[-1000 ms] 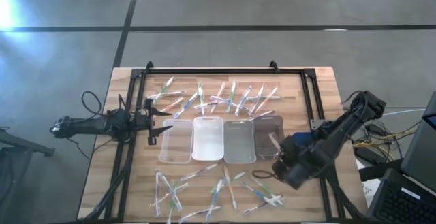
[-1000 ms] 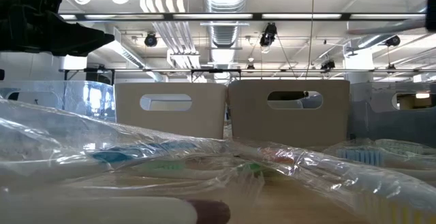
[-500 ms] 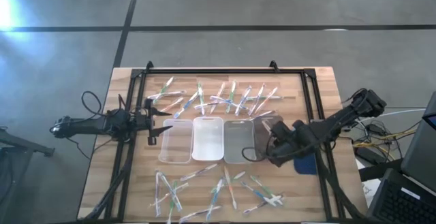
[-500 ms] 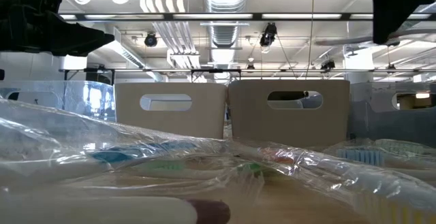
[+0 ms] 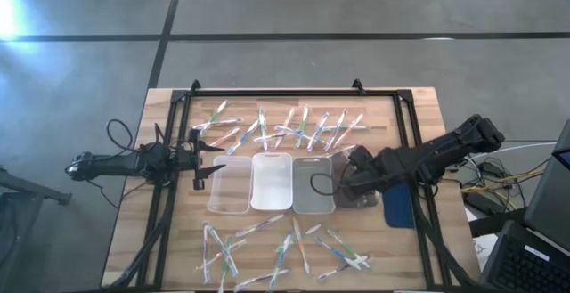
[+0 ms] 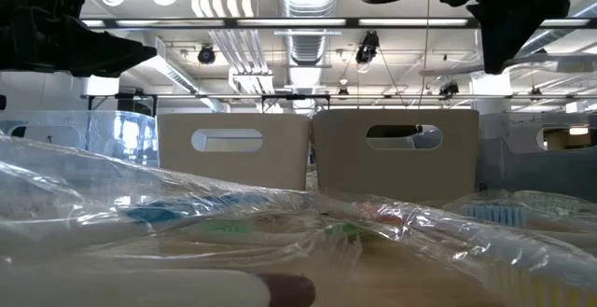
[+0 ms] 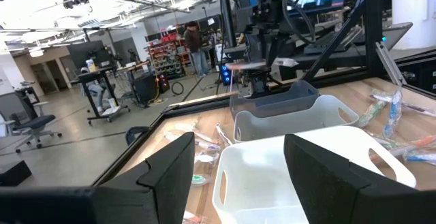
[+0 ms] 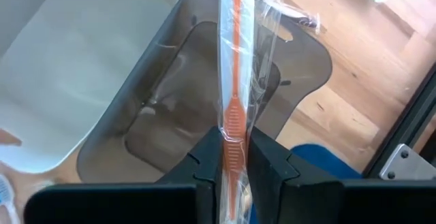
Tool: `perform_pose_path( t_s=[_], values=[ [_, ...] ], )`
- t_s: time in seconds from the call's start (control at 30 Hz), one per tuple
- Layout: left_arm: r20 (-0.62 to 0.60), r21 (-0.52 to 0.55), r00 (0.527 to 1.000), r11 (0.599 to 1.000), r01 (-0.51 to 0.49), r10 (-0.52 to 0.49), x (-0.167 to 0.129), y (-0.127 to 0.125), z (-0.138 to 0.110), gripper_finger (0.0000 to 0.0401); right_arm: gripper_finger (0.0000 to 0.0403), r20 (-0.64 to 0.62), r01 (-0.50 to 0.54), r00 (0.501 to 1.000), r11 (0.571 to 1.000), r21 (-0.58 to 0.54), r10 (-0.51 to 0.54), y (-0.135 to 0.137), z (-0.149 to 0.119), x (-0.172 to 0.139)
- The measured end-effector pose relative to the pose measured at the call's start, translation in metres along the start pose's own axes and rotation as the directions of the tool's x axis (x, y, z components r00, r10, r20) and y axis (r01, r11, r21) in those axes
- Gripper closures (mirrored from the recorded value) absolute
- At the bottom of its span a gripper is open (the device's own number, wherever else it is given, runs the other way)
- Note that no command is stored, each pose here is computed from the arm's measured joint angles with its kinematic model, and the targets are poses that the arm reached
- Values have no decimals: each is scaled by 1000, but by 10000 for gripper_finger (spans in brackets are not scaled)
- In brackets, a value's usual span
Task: Pick & Place Toothbrushes
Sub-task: Put the orange toothbrush into the black bin
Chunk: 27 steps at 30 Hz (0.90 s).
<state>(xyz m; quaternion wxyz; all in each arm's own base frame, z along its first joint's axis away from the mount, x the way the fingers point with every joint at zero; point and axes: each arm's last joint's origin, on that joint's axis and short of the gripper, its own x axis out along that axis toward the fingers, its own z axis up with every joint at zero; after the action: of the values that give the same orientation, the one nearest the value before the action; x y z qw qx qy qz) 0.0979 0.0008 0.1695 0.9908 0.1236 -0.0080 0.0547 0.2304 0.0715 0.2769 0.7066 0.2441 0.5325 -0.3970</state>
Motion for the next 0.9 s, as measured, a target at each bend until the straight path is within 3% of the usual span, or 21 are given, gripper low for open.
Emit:
perform_pose_path(
  t_s=[0.9],
  values=[
    [0, 0, 1000, 1000, 1, -1, 0, 0, 0, 169, 356, -96, -37, 995, 999, -9, 36, -5, 0, 62]
  ],
)
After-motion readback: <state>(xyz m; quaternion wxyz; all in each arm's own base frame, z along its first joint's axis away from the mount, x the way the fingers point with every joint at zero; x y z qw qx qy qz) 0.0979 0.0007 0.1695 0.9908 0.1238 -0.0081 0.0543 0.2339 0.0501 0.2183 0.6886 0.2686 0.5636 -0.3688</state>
